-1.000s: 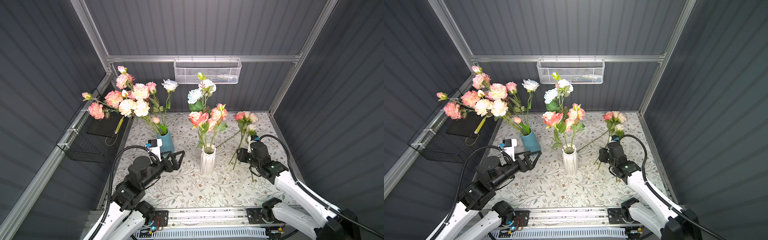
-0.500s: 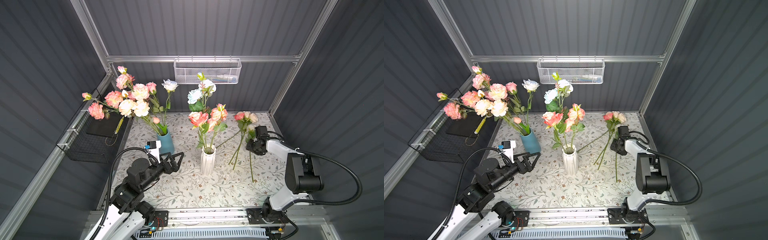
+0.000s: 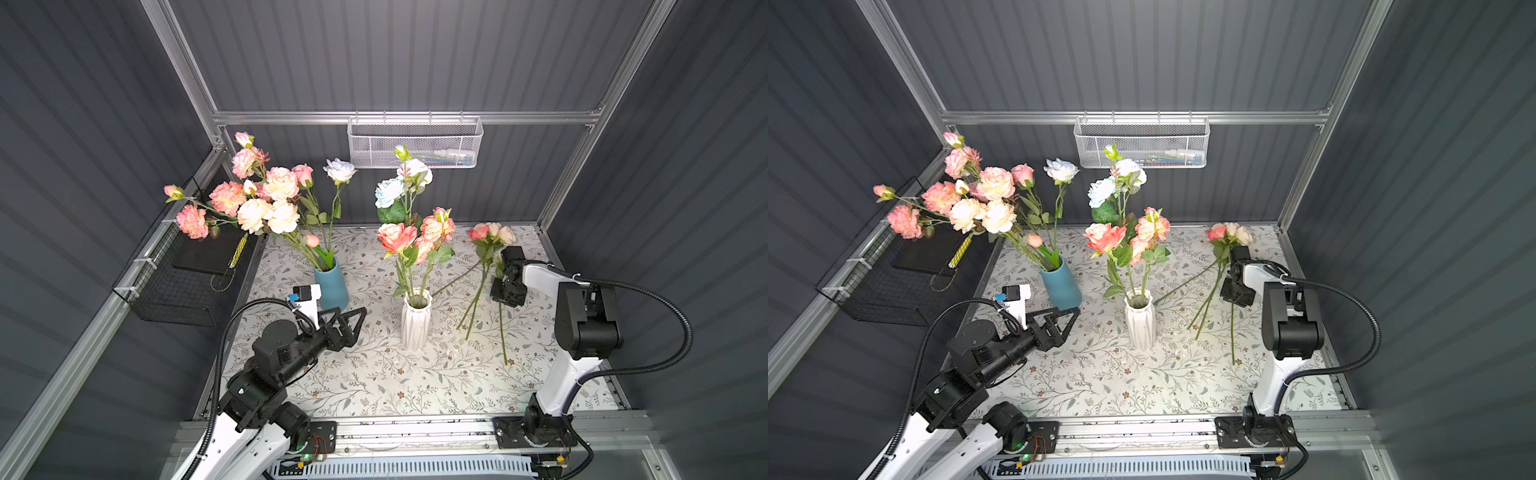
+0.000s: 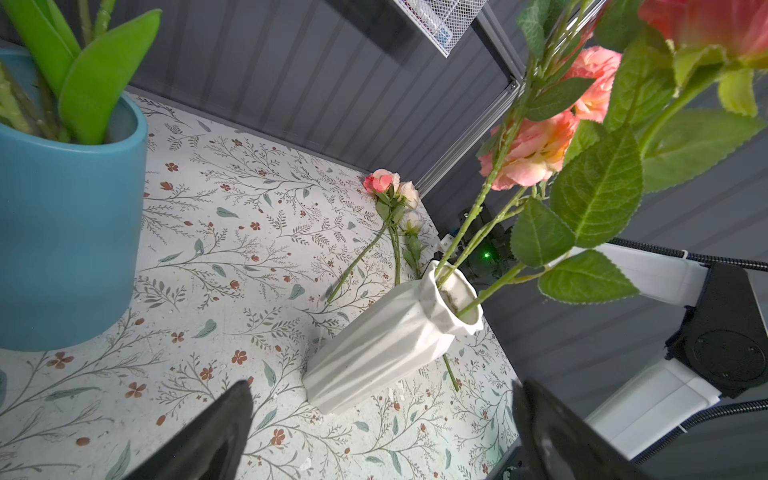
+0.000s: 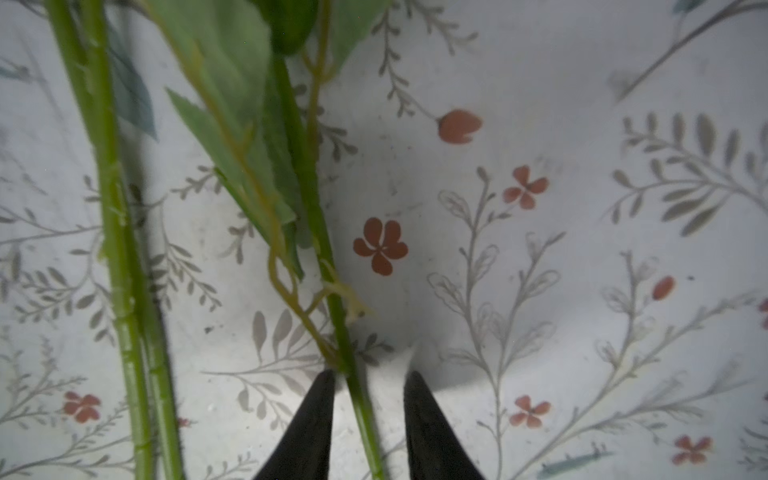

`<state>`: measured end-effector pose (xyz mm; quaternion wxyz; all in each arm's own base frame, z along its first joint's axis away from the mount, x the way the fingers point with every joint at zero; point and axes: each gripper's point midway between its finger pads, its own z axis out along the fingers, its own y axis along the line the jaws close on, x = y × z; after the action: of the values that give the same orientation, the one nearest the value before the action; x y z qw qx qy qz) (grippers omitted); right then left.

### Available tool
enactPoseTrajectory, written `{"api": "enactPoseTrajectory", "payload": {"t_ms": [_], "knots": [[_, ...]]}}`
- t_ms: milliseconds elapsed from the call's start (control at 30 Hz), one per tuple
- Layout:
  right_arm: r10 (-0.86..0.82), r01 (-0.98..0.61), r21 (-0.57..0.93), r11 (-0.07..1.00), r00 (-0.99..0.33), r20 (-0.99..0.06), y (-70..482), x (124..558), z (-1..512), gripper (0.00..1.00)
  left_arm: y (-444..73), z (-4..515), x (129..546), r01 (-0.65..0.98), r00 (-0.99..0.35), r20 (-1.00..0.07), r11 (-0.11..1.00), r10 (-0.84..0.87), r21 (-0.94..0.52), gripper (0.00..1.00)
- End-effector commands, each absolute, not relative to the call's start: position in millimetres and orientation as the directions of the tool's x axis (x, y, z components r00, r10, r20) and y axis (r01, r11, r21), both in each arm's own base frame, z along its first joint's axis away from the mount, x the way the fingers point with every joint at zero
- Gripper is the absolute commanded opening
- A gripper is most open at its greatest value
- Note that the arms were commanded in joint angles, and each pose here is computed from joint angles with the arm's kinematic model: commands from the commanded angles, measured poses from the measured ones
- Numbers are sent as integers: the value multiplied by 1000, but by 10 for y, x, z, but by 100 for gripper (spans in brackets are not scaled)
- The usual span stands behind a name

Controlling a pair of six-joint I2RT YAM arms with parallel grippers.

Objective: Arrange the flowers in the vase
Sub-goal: 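Move the right gripper back to the loose stems and close on one, then lift the white rose stem and carry it over the white vase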

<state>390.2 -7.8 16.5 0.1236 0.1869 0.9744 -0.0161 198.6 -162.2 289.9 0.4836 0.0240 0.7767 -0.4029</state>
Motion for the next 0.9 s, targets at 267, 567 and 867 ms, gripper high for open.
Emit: {"api": "enactPoseTrajectory", "payload": {"t_ms": [267, 567, 867], "knots": [[306, 314, -11, 949, -934, -185, -42, 3822, 115, 5, -1568, 2931, 1959, 433, -507, -789, 689, -348, -582, 100], [294, 264, 129, 956, -856, -424, 186, 3839, 723, 0, -1570, 2957, 1957, 433, -510, -788, 689, -344, -581, 100], [272, 127, 261, 957, -708, -652, 580, 3491, 1570, 0, -1544, 2985, 1951, 425, -507, -789, 695, -347, -579, 100]]}}
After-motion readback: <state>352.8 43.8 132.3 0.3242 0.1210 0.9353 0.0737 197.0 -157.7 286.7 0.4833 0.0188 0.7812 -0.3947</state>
